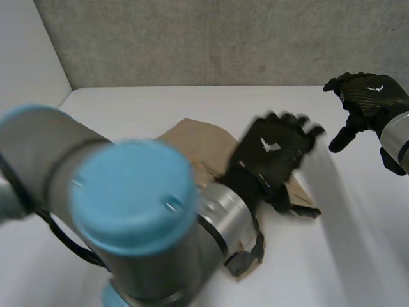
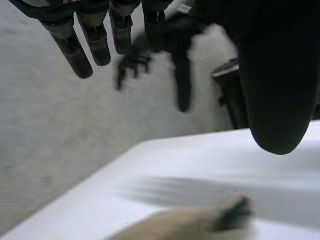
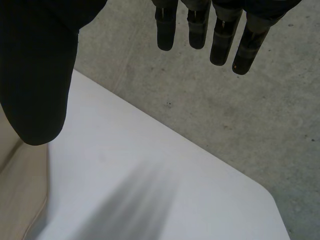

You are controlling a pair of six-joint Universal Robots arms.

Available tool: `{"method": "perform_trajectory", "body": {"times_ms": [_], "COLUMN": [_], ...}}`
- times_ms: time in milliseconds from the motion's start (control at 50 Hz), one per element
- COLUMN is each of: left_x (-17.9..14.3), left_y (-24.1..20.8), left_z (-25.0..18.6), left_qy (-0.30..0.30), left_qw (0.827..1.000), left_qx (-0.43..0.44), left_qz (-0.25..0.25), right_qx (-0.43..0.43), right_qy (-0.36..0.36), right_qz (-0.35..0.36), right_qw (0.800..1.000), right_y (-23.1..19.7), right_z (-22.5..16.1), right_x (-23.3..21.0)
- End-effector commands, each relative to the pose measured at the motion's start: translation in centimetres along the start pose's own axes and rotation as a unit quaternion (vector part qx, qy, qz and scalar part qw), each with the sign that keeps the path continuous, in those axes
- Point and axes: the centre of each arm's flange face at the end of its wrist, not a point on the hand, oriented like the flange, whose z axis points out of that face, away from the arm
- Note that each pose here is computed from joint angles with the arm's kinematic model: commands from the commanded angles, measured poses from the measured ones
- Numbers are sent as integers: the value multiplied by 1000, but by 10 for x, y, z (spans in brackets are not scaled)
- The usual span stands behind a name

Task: Fold the shorts.

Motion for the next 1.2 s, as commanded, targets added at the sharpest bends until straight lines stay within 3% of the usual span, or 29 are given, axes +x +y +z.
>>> {"method": "perform_trajectory", "body": {"times_ms": [20, 60, 120, 140, 220, 300, 360, 400, 440, 460, 620, 720, 980, 1060, 1200], "left_x": [-66, -93, -102, -136, -166, -192, -220, -237, -244, -248, -261, -262, -258, -255, -247], "left_y": [-21, -22, -20, -12, -4, 16, 37, 57, 66, 73, 82, 79, 76, 73, 76], "left_z": [-2, -3, -3, -4, -5, -1, 2, 4, 4, 4, -3, -6, -15, -18, -23], "left_qy": [-82, -116, -126, -167, -203, -228, -243, -237, -236, -237, -253, -257, -260, -259, -250], "left_qw": [996, 993, 992, 986, 979, 973, 969, 968, 968, 967, 961, 960, 959, 959, 960], "left_qx": [20, 21, 18, 6, -5, -29, -52, -76, -87, -97, -114, -113, -116, -116, -124], "left_qz": [2, 3, 4, 5, 5, 1, -3, 0, 5, 12, 16, 14, 11, 11, 9], "right_qx": [-5, -5, -8, -16, -50, -51, -44, -36, -36, -27, 2, -9, 1, 51, 141], "right_qy": [-1, -1, -4, -8, -48, -152, -183, -246, -256, -288, -370, -381, -305, -252, -169], "right_qz": [-1, -3, -3, -4, -11, -22, -30, -71, -83, -123, -211, -235, -287, -272, -188], "right_qw": [1000, 1000, 1000, 1000, 998, 987, 982, 966, 962, 949, 905, 894, 908, 927, 957], "right_y": [2, 1, 0, 0, 0, -8, -10, -2, 1, 8, 44, 67, 103, 83, 11], "right_z": [-1, -1, -2, -3, -16, -46, -57, -81, -85, -100, -127, -130, -101, -86, -81], "right_x": [0, 0, -1, -1, -13, -55, -69, -100, -106, -125, -180, -200, -219, -212, -172]}}
